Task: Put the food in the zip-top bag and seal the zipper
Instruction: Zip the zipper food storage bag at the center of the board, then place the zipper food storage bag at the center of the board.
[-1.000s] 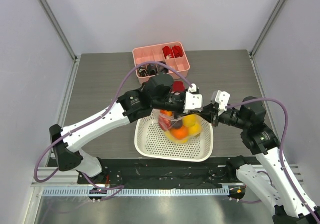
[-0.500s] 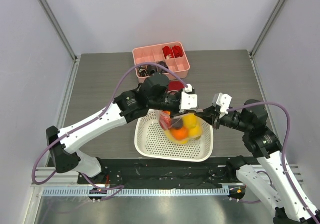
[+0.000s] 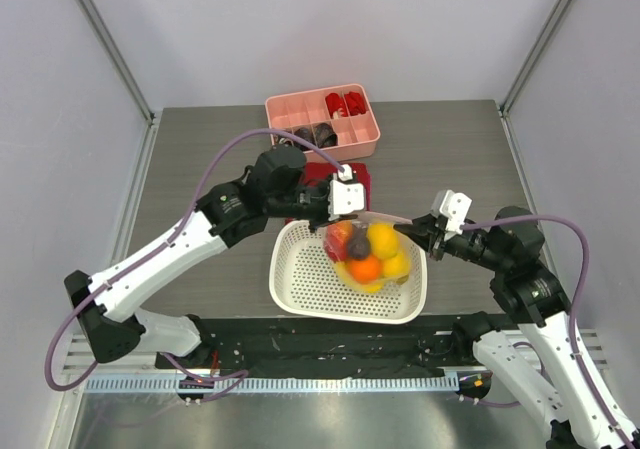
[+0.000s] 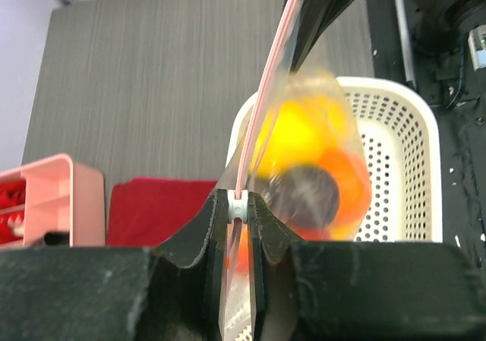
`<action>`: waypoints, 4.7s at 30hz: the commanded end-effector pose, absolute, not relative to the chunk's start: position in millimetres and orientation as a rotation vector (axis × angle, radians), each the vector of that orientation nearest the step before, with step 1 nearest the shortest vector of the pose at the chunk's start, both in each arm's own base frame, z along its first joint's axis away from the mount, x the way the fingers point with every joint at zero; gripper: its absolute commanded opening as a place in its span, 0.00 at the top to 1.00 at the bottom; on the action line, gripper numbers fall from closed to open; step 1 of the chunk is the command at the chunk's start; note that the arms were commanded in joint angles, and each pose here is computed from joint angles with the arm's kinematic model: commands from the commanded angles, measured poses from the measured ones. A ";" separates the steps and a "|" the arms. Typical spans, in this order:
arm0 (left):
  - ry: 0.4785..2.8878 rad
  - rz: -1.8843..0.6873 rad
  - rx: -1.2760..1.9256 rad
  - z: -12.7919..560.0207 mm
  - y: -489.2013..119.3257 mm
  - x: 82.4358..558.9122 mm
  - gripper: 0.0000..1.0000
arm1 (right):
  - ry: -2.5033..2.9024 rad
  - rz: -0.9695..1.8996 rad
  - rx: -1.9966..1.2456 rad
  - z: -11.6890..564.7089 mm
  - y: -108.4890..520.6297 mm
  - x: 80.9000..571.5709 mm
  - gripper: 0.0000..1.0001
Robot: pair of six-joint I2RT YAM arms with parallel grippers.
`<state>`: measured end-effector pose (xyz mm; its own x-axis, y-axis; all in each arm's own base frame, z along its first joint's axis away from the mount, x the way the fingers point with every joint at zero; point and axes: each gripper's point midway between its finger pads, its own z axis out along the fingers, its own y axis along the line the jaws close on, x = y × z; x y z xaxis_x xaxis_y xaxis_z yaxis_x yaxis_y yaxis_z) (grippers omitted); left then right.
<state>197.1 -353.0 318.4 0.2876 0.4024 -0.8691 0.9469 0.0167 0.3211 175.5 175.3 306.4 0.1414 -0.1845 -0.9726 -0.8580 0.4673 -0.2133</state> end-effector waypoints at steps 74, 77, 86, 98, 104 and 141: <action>1.525 -0.863 1.471 339.5 -324.9 193.8 1.00 | 1.346 0.884 -1.171 393.9 214.3 172.9 0.30; 1.552 -0.851 1.456 339.3 -325.3 197.9 1.00 | 1.406 0.928 -1.169 383.8 220.6 170.1 0.31; 1.577 -0.856 1.447 336.7 -329.6 201.2 1.00 | 1.609 0.864 -1.232 339.2 235.6 174.4 0.37; 1.567 -0.885 1.418 346.6 -329.9 197.3 1.00 | 1.626 0.755 -1.228 331.2 234.4 188.0 0.97; 1.567 -0.929 1.328 372.1 -328.2 194.3 0.70 | 1.515 0.672 -0.995 400.9 227.2 209.0 0.99; 1.822 -0.694 0.698 377.2 -246.0 302.1 0.00 | 1.535 0.007 -1.040 321.4 15.0 476.6 0.99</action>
<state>304.9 -255.3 377.2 -0.3241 0.1425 -0.9352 0.7403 0.6537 -0.1569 504.2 -10.7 315.0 -0.0828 -0.4638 -0.8821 -0.4848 0.7921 -0.3710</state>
